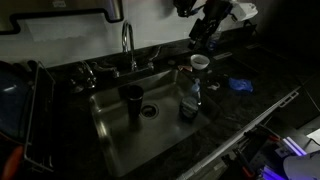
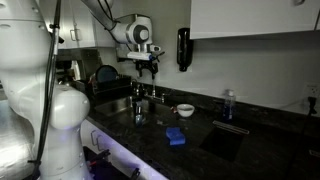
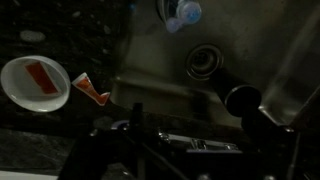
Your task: Pour out the water in the flask and put it on the counter.
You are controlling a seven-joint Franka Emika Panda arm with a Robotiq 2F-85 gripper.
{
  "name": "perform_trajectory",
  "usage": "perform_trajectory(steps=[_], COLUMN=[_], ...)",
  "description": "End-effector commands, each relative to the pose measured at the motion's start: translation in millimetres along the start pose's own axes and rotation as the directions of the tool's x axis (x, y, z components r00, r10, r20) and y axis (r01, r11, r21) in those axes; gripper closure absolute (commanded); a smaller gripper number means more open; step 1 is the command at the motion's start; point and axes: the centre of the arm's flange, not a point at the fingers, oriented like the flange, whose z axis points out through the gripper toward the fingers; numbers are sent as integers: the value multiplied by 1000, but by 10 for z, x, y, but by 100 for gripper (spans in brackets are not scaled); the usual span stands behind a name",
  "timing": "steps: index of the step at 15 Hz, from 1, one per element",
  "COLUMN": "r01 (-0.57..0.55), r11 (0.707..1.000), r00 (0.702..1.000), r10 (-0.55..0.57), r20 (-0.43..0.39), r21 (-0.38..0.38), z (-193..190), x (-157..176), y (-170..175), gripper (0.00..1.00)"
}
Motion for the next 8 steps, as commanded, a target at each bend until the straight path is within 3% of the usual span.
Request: perform_trajectory(steps=[1,8], r01=[32,102], r11=[999,994], r00=[999,995], r10=[-31,-101], r20=[-29,-24], r21=[30,43], z=[304,818], x=[329,593], y=[-341,-425], gripper=[0,0])
